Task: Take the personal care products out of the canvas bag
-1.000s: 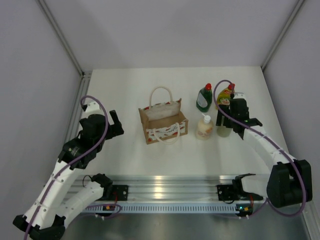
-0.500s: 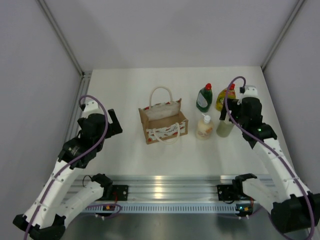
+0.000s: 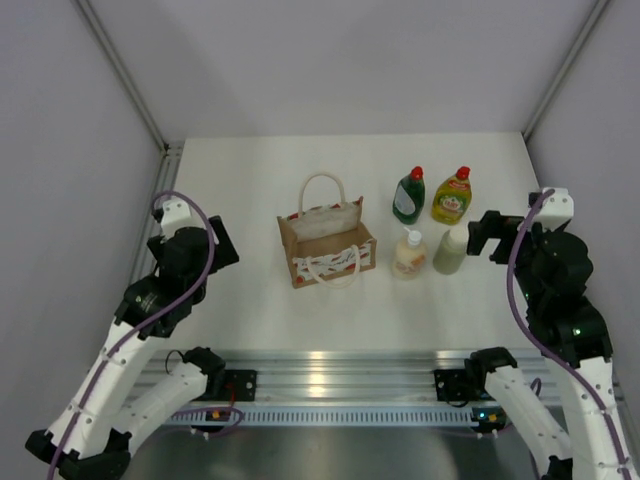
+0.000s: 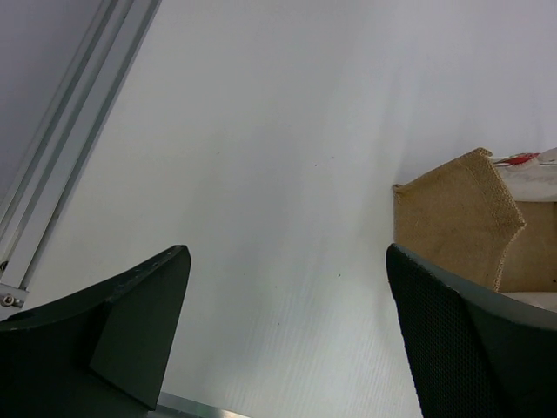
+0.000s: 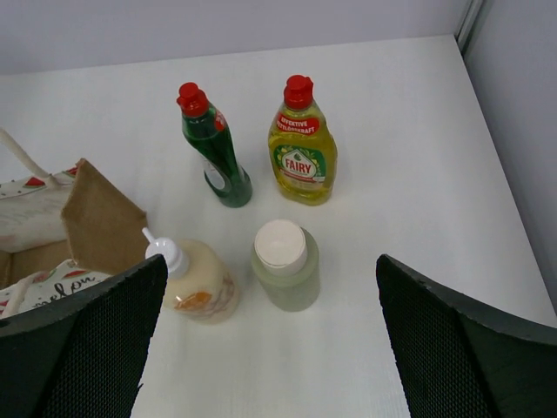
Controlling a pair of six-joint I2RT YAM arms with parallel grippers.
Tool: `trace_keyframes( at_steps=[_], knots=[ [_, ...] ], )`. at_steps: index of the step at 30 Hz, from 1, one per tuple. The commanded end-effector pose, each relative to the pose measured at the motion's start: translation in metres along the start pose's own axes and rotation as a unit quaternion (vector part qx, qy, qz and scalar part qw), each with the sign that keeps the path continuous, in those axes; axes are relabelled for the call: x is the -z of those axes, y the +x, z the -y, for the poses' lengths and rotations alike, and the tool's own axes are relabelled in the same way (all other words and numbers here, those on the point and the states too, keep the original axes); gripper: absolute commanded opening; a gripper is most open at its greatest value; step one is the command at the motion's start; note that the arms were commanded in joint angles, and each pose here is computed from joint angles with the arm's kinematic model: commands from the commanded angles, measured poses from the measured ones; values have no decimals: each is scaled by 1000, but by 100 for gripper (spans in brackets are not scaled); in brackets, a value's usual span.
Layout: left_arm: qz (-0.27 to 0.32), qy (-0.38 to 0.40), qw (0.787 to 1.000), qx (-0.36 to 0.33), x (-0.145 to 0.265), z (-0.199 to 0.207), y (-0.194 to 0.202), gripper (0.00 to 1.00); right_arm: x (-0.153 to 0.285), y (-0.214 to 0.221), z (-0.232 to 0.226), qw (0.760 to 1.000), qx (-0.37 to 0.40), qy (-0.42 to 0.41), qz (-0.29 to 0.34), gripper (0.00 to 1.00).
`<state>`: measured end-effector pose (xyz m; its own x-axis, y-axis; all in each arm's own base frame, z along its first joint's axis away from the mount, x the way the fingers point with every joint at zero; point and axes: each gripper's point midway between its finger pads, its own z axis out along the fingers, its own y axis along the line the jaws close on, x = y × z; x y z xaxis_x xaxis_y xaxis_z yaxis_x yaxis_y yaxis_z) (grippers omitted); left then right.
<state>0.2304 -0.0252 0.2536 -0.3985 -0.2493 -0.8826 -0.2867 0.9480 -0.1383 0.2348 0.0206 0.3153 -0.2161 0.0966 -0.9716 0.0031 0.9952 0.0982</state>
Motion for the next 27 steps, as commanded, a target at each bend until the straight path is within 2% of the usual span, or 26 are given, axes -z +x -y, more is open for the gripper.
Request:
trace_keyframes(
  at_steps=[1, 13, 20, 27],
  knots=[
    [43, 8, 999, 15, 17, -5, -29, 98, 25, -4, -1, 1000, 8, -14, 6, 100],
    [105, 65, 992, 21, 58, -24, -43, 98, 60, 8, 22, 999, 21, 25, 42, 100],
    [122, 35, 991, 46, 52, -40, -30, 98, 59, 15, 22, 999, 22, 24, 38, 100],
    [96, 47, 994, 32, 36, -28, -12, 98, 57, 18, 25, 999, 25, 32, 35, 99]
  ],
)
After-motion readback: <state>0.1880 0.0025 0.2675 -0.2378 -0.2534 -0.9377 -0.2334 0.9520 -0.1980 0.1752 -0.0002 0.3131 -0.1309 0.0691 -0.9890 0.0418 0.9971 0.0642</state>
